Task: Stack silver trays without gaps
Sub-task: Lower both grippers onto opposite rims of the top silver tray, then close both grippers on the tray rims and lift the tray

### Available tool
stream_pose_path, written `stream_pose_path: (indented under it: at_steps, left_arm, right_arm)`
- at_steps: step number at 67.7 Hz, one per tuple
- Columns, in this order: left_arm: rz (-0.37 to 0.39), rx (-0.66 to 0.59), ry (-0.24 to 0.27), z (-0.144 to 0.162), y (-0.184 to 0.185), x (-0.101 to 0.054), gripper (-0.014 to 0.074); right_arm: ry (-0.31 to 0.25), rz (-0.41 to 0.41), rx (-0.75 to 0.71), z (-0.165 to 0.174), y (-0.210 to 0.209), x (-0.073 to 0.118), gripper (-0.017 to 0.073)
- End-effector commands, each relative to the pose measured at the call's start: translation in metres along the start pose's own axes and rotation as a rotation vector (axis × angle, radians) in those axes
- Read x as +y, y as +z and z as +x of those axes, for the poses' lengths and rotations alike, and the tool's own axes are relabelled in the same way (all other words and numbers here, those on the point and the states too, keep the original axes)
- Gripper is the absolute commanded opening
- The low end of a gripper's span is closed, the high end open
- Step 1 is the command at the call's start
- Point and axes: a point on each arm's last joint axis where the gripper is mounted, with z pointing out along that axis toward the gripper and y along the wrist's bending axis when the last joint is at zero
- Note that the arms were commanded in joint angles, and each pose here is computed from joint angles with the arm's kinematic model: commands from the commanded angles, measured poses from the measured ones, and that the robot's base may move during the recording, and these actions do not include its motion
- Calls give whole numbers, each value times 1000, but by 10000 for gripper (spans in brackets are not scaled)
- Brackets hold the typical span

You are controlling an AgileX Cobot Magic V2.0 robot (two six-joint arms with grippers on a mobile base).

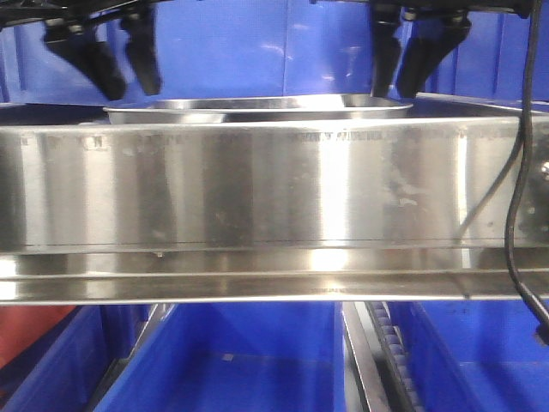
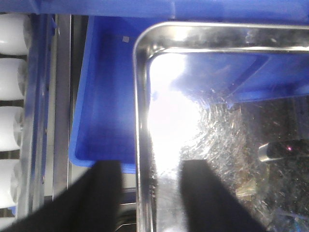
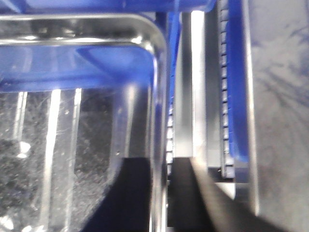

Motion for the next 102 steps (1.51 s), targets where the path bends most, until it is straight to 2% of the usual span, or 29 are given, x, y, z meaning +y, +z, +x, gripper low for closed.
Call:
stream_pose_path:
  at_steps: [1,8,22,56,68,91,96,102]
  left_arm:
    - [8,-19,3,-2,-5,-2,299]
    - [11,-25,3,-2,-5,-2,282]
    - [21,-37,3,-4,2,-4,234]
    - [-9,39,4,0,32,-6,232]
    - [-1,47,-4,1,32,-7,232]
    - [-1,47,-4,1,32,-7,127]
    - [-1,47,-4,1,32,-7,123]
    - [-3,45,-2,1,32,-7,88]
  right_arm:
    - [0,-11,-26,-3,-3,1,227]
    - [0,-11,-25,-3,-3,1,244]
    - [-1,-3,-11,-4,6,2,204]
    - [-2,10,15,-5,22,3,201]
    - [-2,9,14,-5,22,3,201]
    - [-2,9,14,-5,22,3,201]
    - [-2,9,14,-5,22,3,174]
    - [-2,9,14,-5,22,3,98]
